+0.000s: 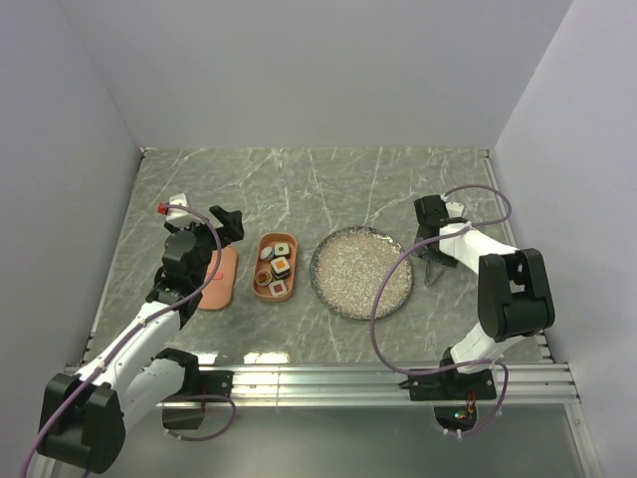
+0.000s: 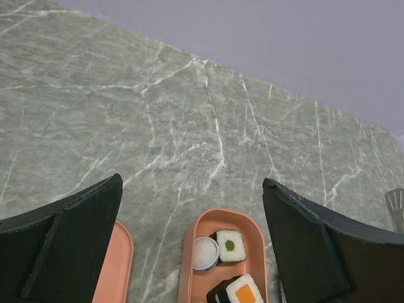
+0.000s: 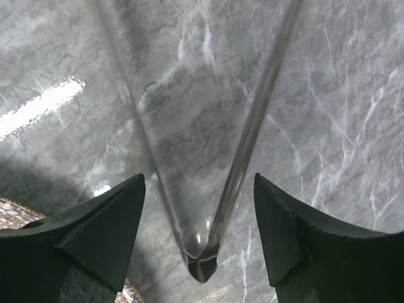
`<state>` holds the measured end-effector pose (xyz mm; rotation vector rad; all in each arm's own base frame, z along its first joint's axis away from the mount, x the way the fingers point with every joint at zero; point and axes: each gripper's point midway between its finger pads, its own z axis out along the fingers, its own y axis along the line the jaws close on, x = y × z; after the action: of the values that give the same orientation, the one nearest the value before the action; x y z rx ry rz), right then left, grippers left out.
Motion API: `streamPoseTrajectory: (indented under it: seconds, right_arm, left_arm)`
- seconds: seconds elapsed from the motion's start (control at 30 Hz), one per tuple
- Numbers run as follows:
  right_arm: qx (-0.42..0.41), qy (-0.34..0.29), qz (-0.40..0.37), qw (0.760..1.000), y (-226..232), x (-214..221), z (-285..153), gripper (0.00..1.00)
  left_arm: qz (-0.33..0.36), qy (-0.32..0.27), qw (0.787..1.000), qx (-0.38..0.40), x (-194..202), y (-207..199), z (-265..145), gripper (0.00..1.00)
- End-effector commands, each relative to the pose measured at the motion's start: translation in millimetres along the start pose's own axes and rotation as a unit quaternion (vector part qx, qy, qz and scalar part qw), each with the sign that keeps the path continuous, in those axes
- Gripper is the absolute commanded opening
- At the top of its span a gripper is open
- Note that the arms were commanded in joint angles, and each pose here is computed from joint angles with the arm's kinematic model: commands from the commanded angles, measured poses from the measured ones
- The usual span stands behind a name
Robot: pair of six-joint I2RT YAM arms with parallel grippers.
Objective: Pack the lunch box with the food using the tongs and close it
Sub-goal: Put down the clamp
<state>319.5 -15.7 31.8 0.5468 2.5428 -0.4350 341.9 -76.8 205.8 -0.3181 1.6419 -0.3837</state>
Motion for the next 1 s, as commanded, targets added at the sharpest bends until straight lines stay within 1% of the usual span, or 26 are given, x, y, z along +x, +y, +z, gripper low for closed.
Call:
streamPoseTrajectory:
  seconds: [0.0,0.2,0.3,0.4,0.5,0.53,0.57,0.67,0.97]
  right_arm:
    - [0.006,-0.025,0.02,0.999,-3,-19,-7,0.77]
    - [0.011,-0.03,0.025,0.999,-6,-19,-9,0.78]
    - [0.003,-0.045,0.033,0.998,-8,-24,-18,0.78]
    - [-0.021,-0.07,0.042,0.996,-8,-31,-31,0.78]
    - [-0.084,-0.105,0.041,0.99,7,-40,-54,0.78]
    - [-0.109,-0.127,0.046,0.985,10,-47,-67,0.78]
    - [-0.146,-0.142,0.037,0.978,23,-51,-78,0.78]
    - [-0.199,-0.179,0.031,0.963,35,-58,-105,0.79]
    - [-0.332,-0.243,-0.008,0.911,77,-63,-164,0.79]
  left_arm:
    - [-0.009,-0.043,0.999,0.014,-29,-10,-1,0.99]
    - [-0.009,-0.047,0.999,0.014,-31,-10,-2,0.99]
    - [-0.01,-0.048,0.999,0.013,-31,-10,-3,0.99]
    - [-0.011,-0.051,0.999,0.011,-32,-9,-4,1.0]
    - [-0.012,-0.053,0.999,0.005,-32,-7,-4,0.99]
    - [-0.011,-0.051,0.999,0.003,-31,-6,-4,0.99]
    - [-0.012,-0.051,0.999,0.001,-31,-5,-3,0.99]
    - [-0.014,-0.044,0.999,-0.013,-29,-1,-2,0.99]
    - [-0.025,-0.04,0.996,-0.071,-28,20,-15,0.98]
